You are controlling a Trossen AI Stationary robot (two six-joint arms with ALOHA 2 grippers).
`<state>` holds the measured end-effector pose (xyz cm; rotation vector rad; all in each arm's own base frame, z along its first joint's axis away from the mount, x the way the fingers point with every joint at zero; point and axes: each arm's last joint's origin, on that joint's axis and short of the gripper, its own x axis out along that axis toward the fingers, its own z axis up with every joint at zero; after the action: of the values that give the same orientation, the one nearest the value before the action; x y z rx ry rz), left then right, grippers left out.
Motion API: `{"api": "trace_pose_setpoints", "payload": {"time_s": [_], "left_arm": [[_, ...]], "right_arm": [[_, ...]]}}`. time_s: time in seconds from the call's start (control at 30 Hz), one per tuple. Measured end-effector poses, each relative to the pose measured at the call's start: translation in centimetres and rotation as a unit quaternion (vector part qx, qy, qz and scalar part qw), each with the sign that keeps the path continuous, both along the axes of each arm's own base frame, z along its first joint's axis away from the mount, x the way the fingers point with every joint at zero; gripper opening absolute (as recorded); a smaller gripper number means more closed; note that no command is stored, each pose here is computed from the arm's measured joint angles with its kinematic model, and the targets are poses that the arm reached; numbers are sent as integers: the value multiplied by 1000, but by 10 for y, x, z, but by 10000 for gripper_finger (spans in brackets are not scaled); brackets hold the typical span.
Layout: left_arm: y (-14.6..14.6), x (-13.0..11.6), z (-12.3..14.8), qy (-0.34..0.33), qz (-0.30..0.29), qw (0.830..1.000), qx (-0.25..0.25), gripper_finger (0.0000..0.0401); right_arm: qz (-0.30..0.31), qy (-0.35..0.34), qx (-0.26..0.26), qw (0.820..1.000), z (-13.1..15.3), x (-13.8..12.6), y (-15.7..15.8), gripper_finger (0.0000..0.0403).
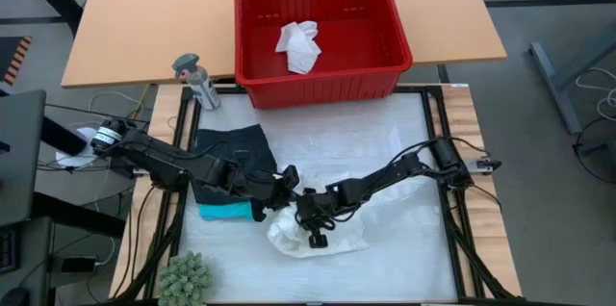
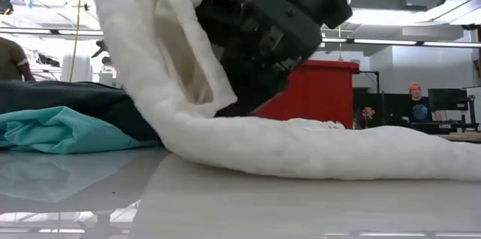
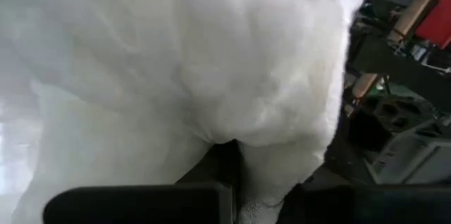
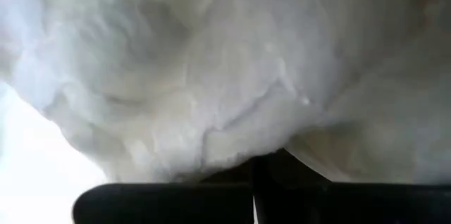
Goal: Fold laundry
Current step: Fold the white dress
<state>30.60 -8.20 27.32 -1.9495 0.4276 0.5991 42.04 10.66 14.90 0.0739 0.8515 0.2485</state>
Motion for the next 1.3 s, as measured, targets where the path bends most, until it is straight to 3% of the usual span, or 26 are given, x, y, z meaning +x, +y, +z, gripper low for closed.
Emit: {"api": "trace_pose_setpoints", "payload": {"time_s": [0.47,0.77,0.87,1.07,1.3], "left_arm": [[3,-4,-2,23,-21,999,34,23],[3,-4,-1,17,-15,999,36,23],[3,-3,-1,17,-14,999,36,23],[3,-2,0,7,-19,999,29,23],[-5,-5,0,14,-26,1000,0,23]], "right_arm": [[43,106,-75,991,38,-42,-2,14],[27,70,-97,992,97,-72,-10,14],[18,35,-106,994,102,-68,-9,14],[19,20,-104,994,69,-43,-2,14],[6,-62,-75,995,53,-12,-8,14]]}}
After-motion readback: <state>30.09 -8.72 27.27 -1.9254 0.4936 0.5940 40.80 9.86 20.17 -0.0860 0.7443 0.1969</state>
